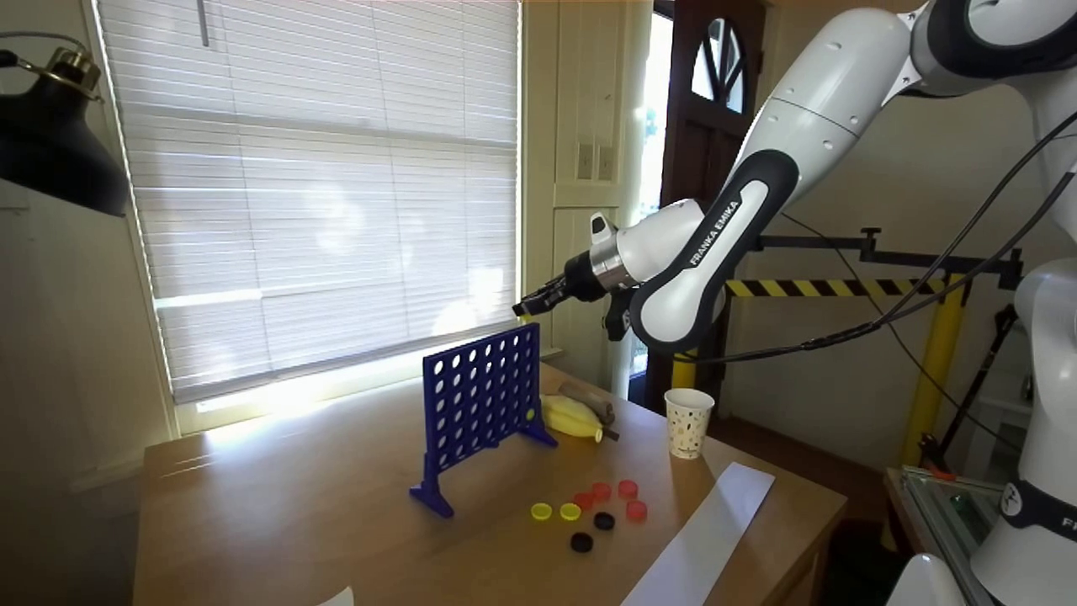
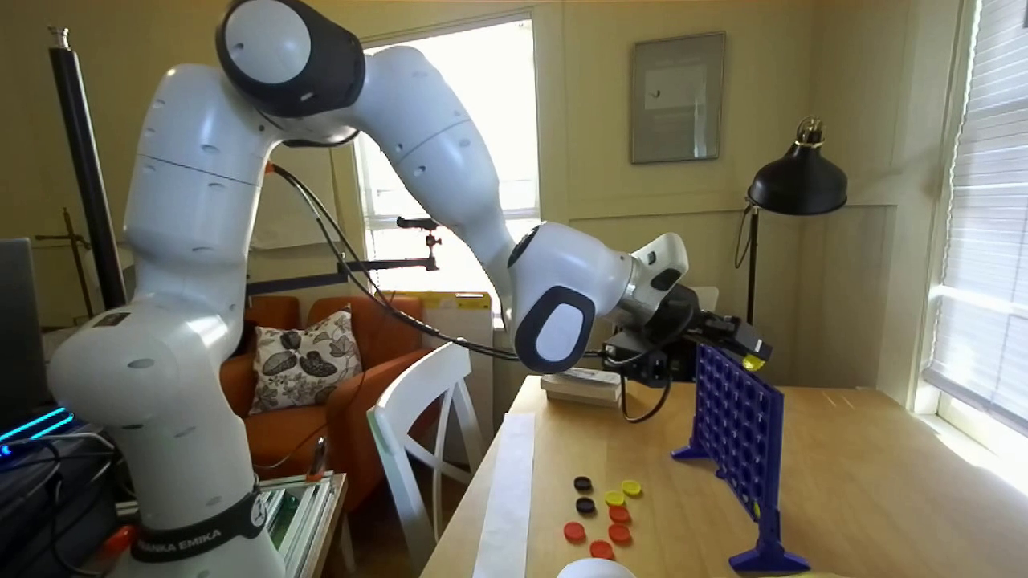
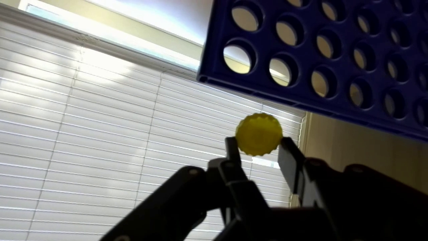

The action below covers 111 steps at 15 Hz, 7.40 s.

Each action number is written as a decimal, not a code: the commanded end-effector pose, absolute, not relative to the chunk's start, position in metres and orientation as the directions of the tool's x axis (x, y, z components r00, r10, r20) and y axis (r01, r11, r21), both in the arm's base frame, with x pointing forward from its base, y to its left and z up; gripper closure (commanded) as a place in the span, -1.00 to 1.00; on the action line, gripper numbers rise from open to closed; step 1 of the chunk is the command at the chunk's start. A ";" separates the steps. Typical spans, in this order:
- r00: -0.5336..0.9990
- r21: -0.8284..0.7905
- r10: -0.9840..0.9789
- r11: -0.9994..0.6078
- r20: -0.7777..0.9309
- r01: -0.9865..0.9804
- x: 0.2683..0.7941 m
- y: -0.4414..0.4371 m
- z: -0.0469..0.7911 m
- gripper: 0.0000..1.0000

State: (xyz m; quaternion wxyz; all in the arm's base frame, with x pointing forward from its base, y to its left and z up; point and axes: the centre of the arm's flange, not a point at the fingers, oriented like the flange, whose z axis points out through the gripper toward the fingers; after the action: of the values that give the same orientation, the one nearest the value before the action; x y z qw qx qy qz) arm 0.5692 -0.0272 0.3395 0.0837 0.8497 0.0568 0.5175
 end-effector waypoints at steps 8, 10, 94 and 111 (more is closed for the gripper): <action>0.419 0.237 0.233 -0.971 0.878 0.041 0.583 -0.022 0.328 0.80; 0.413 0.242 0.238 -0.969 0.879 0.043 0.584 -0.022 0.326 0.80; 0.392 0.294 0.282 -0.955 0.876 0.031 0.572 -0.016 0.300 0.80; 0.363 0.298 0.284 -0.954 0.887 0.018 0.563 -0.016 0.310 -1.00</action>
State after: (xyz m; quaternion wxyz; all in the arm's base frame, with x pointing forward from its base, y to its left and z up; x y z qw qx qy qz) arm 0.5742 -0.0203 0.3040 0.1113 0.8235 0.0933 0.5484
